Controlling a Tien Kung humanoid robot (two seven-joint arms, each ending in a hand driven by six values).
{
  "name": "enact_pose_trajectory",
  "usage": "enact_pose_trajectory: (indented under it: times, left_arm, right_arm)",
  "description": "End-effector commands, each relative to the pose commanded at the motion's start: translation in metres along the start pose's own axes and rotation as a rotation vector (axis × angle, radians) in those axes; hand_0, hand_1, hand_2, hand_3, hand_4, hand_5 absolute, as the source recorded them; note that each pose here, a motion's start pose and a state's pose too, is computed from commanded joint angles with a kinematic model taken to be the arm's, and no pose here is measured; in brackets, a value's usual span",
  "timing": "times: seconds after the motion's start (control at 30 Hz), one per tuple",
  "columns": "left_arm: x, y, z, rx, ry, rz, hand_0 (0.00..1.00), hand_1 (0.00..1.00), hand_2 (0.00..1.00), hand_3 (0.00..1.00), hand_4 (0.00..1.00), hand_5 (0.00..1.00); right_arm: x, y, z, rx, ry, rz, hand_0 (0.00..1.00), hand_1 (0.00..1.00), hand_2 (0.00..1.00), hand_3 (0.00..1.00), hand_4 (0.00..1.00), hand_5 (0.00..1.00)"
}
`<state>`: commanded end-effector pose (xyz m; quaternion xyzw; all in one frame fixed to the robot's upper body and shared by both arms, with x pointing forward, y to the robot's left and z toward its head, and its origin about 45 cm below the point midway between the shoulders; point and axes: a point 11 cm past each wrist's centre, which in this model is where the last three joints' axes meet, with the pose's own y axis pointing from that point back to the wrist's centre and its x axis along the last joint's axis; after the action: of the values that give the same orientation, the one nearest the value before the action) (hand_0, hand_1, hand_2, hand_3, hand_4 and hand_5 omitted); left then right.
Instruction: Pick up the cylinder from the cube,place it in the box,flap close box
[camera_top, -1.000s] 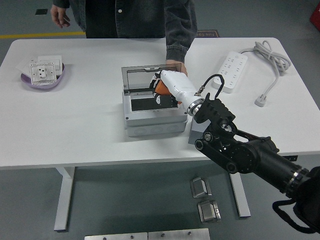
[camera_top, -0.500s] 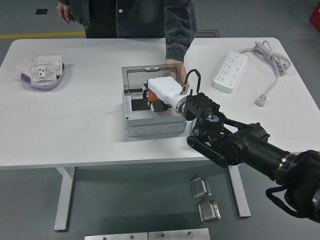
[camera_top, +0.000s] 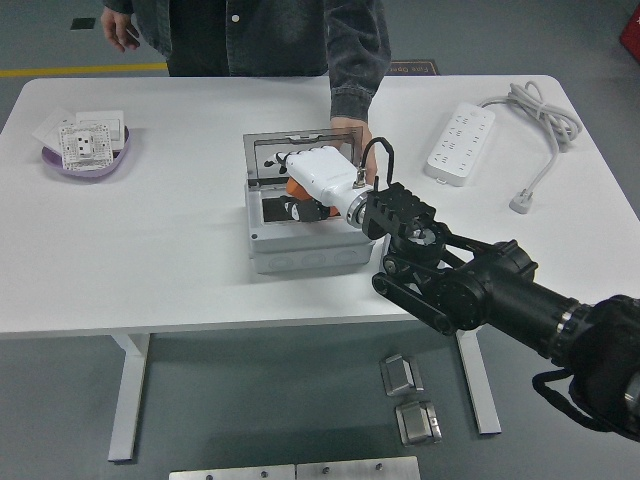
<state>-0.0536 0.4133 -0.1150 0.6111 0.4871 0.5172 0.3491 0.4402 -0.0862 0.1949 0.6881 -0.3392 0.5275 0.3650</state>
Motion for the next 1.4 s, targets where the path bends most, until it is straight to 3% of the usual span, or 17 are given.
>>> enact_pose_trajectory:
  times: [0.27, 0.47, 0.67, 0.77, 0.8, 0.83, 0.97, 1.0, 1.17, 1.4]
  left_arm:
    - [-0.001, 0.0, 0.001, -0.003, -0.001, -0.002, 0.669, 0.672, 0.565, 0.664, 0.432, 0.007]
    - [-0.005, -0.001, -0.005, 0.009, 0.005, -0.008, 0.669, 0.67, 0.565, 0.662, 0.429, 0.006]
    - [-0.006, -0.001, -0.006, 0.012, 0.007, -0.01, 0.669, 0.668, 0.564, 0.66, 0.421, 0.004]
    - [-0.005, -0.001, -0.003, 0.006, 0.006, -0.01, 0.669, 0.668, 0.564, 0.66, 0.421, 0.004]
    - [-0.005, 0.0, -0.002, 0.004, 0.005, -0.009, 0.669, 0.666, 0.564, 0.658, 0.415, 0.003]
    - [-0.005, 0.0, -0.001, 0.003, 0.004, -0.009, 0.669, 0.666, 0.564, 0.658, 0.415, 0.003]
    - [-0.001, 0.0, 0.001, 0.001, -0.001, -0.003, 0.669, 0.666, 0.564, 0.658, 0.415, 0.003]
    - [0.0, 0.0, 0.002, 0.0, -0.002, -0.001, 0.669, 0.665, 0.564, 0.655, 0.412, 0.003]
    - [0.006, 0.001, 0.007, -0.009, -0.006, 0.008, 0.669, 0.665, 0.564, 0.655, 0.412, 0.003]
    - [0.005, 0.002, 0.011, -0.017, -0.012, 0.006, 0.669, 0.662, 0.563, 0.654, 0.406, 0.002]
  right_arm:
    - [0.004, 0.002, -0.006, 0.018, -0.043, 0.037, 0.704, 0.642, 0.728, 0.94, 0.819, 0.266]
    - [0.018, 0.015, 0.001, 0.03, -0.158, 0.068, 0.711, 0.622, 0.716, 0.925, 0.812, 0.277]
    - [0.058, 0.019, -0.006, 0.074, -0.248, 0.093, 0.696, 0.598, 0.702, 0.899, 0.796, 0.291]
    - [0.08, 0.014, -0.008, 0.088, -0.257, 0.118, 0.696, 0.598, 0.702, 0.899, 0.796, 0.291]
    - [0.086, 0.012, -0.006, 0.085, -0.258, 0.125, 0.66, 0.564, 0.682, 0.83, 0.771, 0.298]
    - [0.09, 0.009, -0.004, 0.08, -0.26, 0.131, 0.66, 0.564, 0.682, 0.83, 0.771, 0.298]
    - [0.102, -0.002, 0.005, 0.053, -0.287, 0.132, 0.66, 0.564, 0.682, 0.83, 0.771, 0.298]
    - [0.103, -0.005, 0.007, 0.046, -0.294, 0.13, 0.602, 0.531, 0.66, 0.788, 0.779, 0.303]
    - [0.099, -0.017, 0.018, -0.004, -0.323, 0.113, 0.602, 0.531, 0.66, 0.788, 0.779, 0.303]
    - [0.066, -0.017, 0.045, -0.086, -0.357, 0.076, 0.601, 0.524, 0.648, 0.762, 0.776, 0.315]
